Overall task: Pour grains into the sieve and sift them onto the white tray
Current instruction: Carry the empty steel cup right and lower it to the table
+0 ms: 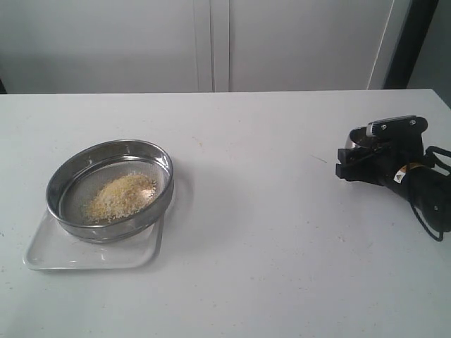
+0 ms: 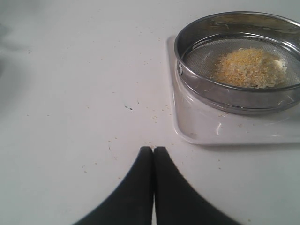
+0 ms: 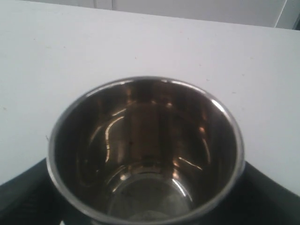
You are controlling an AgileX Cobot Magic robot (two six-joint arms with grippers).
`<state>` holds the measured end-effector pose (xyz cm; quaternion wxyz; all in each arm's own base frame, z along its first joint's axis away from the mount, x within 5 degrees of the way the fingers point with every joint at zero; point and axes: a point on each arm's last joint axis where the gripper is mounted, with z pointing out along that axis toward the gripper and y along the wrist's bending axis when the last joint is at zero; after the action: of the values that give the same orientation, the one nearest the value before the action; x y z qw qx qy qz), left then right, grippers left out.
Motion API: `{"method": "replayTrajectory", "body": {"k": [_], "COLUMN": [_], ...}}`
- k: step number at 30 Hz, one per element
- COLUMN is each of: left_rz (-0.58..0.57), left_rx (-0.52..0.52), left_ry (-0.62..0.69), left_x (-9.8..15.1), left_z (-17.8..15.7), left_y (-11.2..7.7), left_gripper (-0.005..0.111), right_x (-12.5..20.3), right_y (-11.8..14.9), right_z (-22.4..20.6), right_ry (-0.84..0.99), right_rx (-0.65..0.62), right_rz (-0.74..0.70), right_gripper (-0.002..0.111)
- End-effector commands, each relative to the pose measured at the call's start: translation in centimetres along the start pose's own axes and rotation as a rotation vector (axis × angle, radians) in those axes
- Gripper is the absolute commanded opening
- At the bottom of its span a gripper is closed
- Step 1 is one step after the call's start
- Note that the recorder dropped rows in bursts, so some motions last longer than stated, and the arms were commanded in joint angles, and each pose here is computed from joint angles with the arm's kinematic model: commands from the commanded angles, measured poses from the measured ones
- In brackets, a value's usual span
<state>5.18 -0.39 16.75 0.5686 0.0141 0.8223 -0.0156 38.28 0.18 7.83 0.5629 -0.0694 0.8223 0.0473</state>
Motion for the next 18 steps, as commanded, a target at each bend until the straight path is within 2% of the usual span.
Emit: {"method": "replayTrajectory", "body": {"k": [1,10,13,18], "left_rz": [-0.007,-0.007,-0.007,-0.007], "left_rx": [0.003,0.003,0.003,0.003], "left_ry": [-0.001,-0.001,-0.001,-0.001], "left_x": [0.09,0.09,0.09,0.09], "left_z": [0.02,0.02,0.02,0.02], "left_y": [-0.02,-0.02,-0.02,-0.02], "left_gripper": [0.000,0.000,0.000,0.000], "right_x": [0.03,0.16,0.16,0.18], "right_y": [-0.39,-0.40,-0.40,-0.41], "right_z": [0.14,0.16,0.16,0.16], "right_ry": [-0.005,0.003,0.003,0.005], "right_rx": [0.010,0.012,0.012,0.012], "right_rz": [-0.011,-0.022,-0.030,-0.030], "right_gripper": [0.000,0.003,0.015,0.045]}}
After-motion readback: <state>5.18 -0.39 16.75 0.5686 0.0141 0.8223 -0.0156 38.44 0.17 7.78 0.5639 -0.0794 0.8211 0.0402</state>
